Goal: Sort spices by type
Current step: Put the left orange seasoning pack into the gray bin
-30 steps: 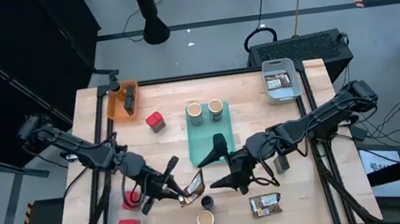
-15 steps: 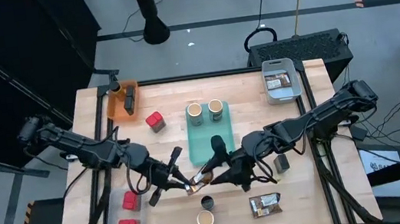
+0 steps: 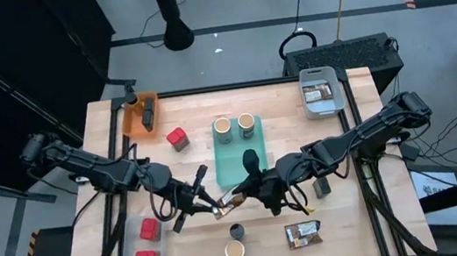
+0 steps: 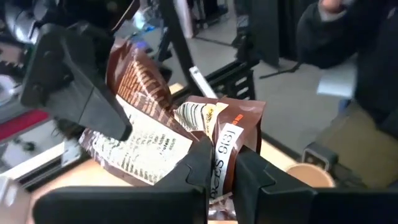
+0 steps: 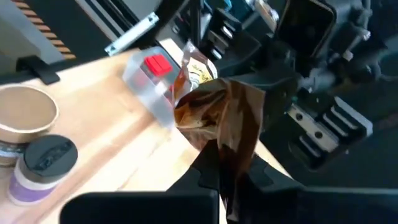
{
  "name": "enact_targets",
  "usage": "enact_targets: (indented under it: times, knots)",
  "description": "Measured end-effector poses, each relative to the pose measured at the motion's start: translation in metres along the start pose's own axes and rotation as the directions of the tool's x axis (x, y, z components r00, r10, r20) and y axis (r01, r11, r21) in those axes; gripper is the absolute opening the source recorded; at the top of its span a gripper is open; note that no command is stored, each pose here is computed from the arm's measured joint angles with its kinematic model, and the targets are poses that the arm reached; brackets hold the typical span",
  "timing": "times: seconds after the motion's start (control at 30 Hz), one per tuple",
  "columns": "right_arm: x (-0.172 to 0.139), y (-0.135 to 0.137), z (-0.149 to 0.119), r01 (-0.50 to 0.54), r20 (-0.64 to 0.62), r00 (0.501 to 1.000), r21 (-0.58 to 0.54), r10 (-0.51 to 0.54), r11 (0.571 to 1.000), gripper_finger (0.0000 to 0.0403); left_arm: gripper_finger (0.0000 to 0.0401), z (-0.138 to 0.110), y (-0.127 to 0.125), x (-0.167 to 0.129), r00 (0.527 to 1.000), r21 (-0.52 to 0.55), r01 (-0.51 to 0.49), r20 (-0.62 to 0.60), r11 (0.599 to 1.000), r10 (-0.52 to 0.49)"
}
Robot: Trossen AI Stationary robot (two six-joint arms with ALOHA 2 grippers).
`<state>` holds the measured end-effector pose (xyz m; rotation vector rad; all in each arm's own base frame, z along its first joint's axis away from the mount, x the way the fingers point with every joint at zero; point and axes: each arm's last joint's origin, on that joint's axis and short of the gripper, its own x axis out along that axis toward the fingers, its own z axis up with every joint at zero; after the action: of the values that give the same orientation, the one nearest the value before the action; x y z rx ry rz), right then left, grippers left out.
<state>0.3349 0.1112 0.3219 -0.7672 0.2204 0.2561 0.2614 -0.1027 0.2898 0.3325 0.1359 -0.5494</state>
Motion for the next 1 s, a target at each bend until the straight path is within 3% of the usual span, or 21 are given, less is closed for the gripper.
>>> enact_targets:
  times: [0.23,0.47,0.63,0.77,0.87,1.0]
  knots:
    - [-0.01,-0.005,0.0,0.019,-0.046,0.999,0.053,-0.016,0.998,0.0002,0.0068,0.0,0.003,-0.002,0.994,-0.018,-0.105,-0.039,0.994,0.104]
    - [-0.02,-0.011,-0.002,0.031,-0.073,0.997,0.106,-0.023,0.994,0.0001,0.0166,0.008,0.003,-0.013,0.993,0.007,-0.119,-0.009,0.993,0.119]
    - [-0.033,-0.022,-0.014,0.186,-0.27,0.952,0.14,-0.143,0.973,0.0,0.0234,0.016,0.007,-0.027,0.964,0.041,-0.266,-0.021,0.963,0.267]
    - [-0.051,-0.038,-0.039,0.375,-0.522,0.816,0.15,-0.249,0.915,0.0,0.0256,0.021,0.01,-0.041,0.93,0.062,-0.362,-0.044,0.93,0.365]
    - [-0.066,-0.054,-0.066,0.53,-0.694,0.655,0.138,-0.3,0.836,0.0,0.0257,0.026,0.013,-0.049,0.89,0.023,-0.455,-0.038,0.89,0.455]
    - [-0.095,-0.079,-0.107,0.698,-0.859,0.435,0.134,-0.269,0.704,0.0,0.0257,0.026,0.017,-0.055,0.81,-0.039,-0.585,-0.075,0.81,0.582]
